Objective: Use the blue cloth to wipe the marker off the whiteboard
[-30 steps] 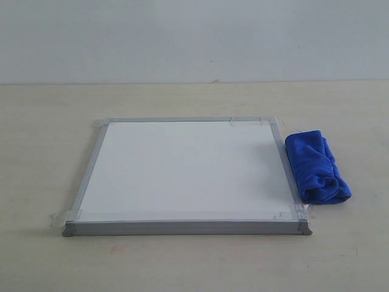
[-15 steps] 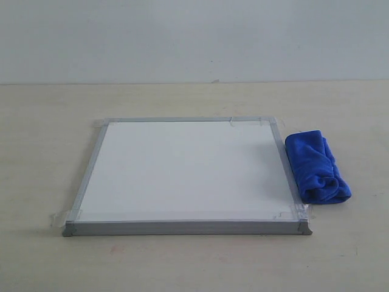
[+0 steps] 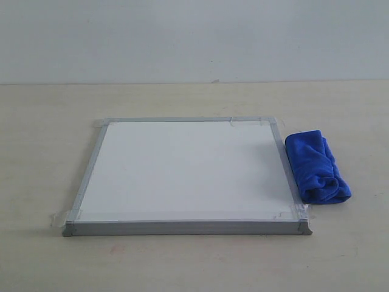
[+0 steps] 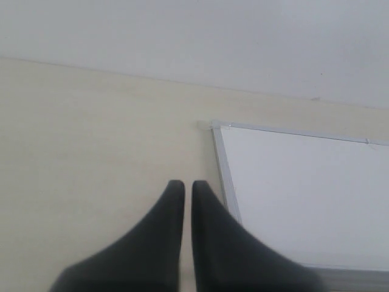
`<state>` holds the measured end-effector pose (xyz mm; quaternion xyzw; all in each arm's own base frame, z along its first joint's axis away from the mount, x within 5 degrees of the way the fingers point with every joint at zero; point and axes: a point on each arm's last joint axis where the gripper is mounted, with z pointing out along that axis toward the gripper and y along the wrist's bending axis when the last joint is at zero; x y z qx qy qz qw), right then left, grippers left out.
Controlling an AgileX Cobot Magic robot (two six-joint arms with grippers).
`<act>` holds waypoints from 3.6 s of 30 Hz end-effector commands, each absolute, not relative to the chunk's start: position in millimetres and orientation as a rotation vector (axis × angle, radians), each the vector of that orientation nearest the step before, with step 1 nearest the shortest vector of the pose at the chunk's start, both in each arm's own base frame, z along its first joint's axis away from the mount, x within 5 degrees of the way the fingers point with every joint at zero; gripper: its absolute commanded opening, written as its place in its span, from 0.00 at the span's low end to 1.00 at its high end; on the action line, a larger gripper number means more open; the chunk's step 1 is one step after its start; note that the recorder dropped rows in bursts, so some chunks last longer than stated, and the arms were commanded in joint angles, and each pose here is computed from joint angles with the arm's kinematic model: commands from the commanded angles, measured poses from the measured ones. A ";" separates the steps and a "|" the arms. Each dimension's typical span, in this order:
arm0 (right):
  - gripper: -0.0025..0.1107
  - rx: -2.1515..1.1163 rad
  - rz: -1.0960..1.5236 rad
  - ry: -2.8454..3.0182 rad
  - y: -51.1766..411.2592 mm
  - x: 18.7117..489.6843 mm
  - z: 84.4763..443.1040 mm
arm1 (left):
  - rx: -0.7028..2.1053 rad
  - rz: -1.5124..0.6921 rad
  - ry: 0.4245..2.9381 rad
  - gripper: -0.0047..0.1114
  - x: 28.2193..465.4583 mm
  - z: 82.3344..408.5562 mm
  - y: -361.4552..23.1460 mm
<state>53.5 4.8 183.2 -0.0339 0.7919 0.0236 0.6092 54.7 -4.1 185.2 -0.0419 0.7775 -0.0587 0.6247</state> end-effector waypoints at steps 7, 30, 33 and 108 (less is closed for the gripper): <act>0.03 -0.070 0.058 1.835 4.6 53.1 181.4 | -0.093 -0.126 1.767 0.08 54.7 187.5 -3.7; 0.03 0.016 0.028 1.833 1.0 53.3 181.7 | -0.093 -0.126 1.767 0.08 54.7 187.5 -3.7; 0.03 0.016 0.028 1.833 1.0 53.3 181.7 | -0.093 -0.126 1.767 0.08 54.7 187.5 -3.7; 0.03 0.015 0.027 1.832 1.0 53.4 181.8 | -0.093 -0.126 1.767 0.08 54.7 187.5 -3.7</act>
